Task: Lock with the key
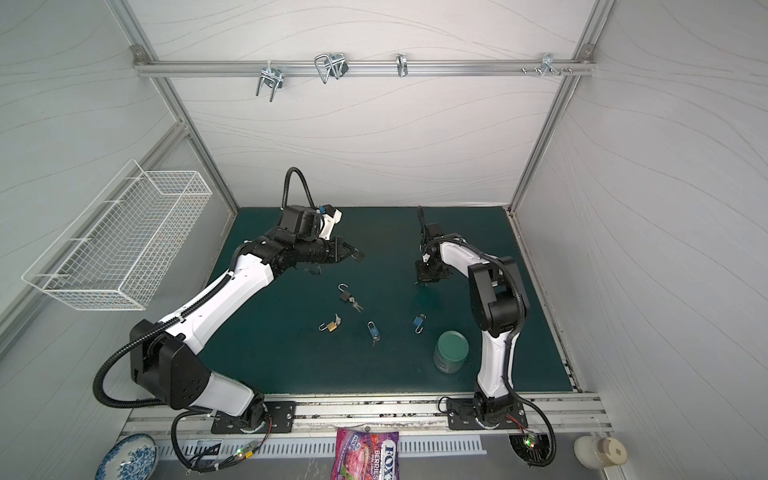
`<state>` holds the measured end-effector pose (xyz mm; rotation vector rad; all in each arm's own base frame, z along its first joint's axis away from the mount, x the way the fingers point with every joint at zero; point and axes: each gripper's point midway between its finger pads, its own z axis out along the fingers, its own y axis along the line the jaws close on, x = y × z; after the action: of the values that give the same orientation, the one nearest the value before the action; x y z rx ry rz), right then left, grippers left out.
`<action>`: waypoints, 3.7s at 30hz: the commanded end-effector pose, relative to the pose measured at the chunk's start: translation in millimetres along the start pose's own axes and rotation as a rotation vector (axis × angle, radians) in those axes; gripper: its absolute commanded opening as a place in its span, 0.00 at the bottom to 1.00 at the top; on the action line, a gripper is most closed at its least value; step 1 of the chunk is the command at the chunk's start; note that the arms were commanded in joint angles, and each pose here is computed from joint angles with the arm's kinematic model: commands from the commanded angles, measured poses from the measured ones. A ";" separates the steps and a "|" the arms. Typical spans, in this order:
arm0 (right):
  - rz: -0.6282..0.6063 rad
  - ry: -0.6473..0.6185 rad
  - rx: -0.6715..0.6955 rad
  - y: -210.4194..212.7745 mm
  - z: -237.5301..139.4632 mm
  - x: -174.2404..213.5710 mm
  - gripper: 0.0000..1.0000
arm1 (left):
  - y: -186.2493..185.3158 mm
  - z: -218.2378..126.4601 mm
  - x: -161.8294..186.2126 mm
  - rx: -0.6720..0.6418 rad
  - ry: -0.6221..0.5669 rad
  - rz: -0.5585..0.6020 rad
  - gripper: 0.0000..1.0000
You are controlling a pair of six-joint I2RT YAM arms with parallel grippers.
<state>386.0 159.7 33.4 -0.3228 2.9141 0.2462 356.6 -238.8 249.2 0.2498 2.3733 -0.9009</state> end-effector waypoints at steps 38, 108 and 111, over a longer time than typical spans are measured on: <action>-1.082 -0.915 -0.075 164.8 -275.8 40.8 0.92 | -123.9 -38.4 -4.4 0.615 0.048 0.120 0.00; -0.538 -0.159 0.015 -5.1 -23.3 -60.6 0.00 | 21.4 1.3 -12.4 -0.178 0.023 0.072 0.73; -0.559 -0.115 0.038 -12.7 -9.6 -65.1 0.00 | 23.2 5.2 -10.5 -0.179 0.035 0.069 0.73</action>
<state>446.7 166.6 60.3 -0.9720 2.5598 0.1570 367.6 -221.7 228.5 0.2585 2.4754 -0.6532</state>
